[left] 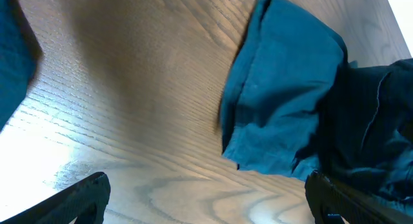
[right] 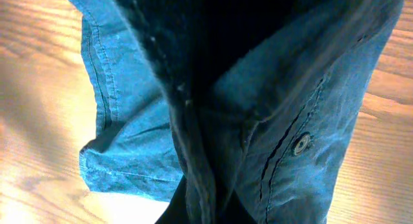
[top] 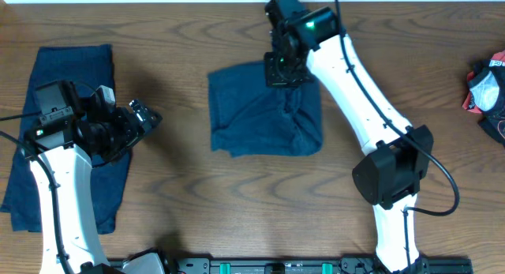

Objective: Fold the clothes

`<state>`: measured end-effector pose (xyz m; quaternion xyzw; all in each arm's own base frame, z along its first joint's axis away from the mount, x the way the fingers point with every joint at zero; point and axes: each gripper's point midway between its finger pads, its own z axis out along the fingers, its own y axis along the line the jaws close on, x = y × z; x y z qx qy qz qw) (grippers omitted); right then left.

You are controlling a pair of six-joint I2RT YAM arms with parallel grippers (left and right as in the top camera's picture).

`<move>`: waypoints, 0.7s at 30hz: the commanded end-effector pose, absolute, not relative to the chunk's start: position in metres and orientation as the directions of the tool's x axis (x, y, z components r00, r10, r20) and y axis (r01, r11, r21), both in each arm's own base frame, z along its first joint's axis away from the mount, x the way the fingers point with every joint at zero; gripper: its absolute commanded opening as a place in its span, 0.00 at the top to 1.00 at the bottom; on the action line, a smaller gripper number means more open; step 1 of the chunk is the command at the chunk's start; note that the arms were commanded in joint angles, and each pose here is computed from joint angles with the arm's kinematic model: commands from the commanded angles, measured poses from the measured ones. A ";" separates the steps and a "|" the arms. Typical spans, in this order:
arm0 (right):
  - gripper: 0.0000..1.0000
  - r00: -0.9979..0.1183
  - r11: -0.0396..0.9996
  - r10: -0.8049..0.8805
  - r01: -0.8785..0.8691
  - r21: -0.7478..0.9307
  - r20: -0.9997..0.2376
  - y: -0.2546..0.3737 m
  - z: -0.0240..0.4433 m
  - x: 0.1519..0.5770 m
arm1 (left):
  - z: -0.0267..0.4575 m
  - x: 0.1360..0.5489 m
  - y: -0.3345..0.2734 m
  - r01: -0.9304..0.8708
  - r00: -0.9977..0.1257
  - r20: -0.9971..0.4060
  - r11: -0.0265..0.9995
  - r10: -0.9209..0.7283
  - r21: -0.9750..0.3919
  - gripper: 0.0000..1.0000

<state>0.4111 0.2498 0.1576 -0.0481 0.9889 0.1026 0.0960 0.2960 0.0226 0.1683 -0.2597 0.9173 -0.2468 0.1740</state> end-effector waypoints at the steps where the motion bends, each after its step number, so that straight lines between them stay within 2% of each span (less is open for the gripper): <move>1: 0.99 -0.961 0.961 -0.113 -0.171 0.220 -0.254 0.264 0.176 0.409 | 0.178 0.301 0.021 -0.370 -0.806 -0.205 0.743 -0.555 -0.558 0.02; 4: 0.99 -0.958 0.966 -0.107 -0.164 0.201 -0.267 0.262 0.177 0.411 | 0.177 0.300 0.020 -0.372 -0.807 -0.202 0.743 -0.555 -0.557 0.02; 9: 0.99 -0.967 0.990 -0.042 -0.074 0.120 -0.252 0.214 0.174 0.424 | 0.177 0.299 0.020 -0.371 -0.810 -0.199 0.744 -0.552 -0.555 0.02; 14: 0.99 -0.981 0.994 0.108 0.104 0.032 -0.162 0.110 0.170 0.431 | 0.177 0.299 0.020 -0.372 -0.810 -0.198 0.744 -0.553 -0.555 0.02; 21: 0.99 -0.932 0.937 0.343 0.348 -0.019 -0.117 -0.020 0.169 0.429 | 0.176 0.297 0.019 -0.377 -0.811 -0.189 0.742 -0.553 -0.554 0.02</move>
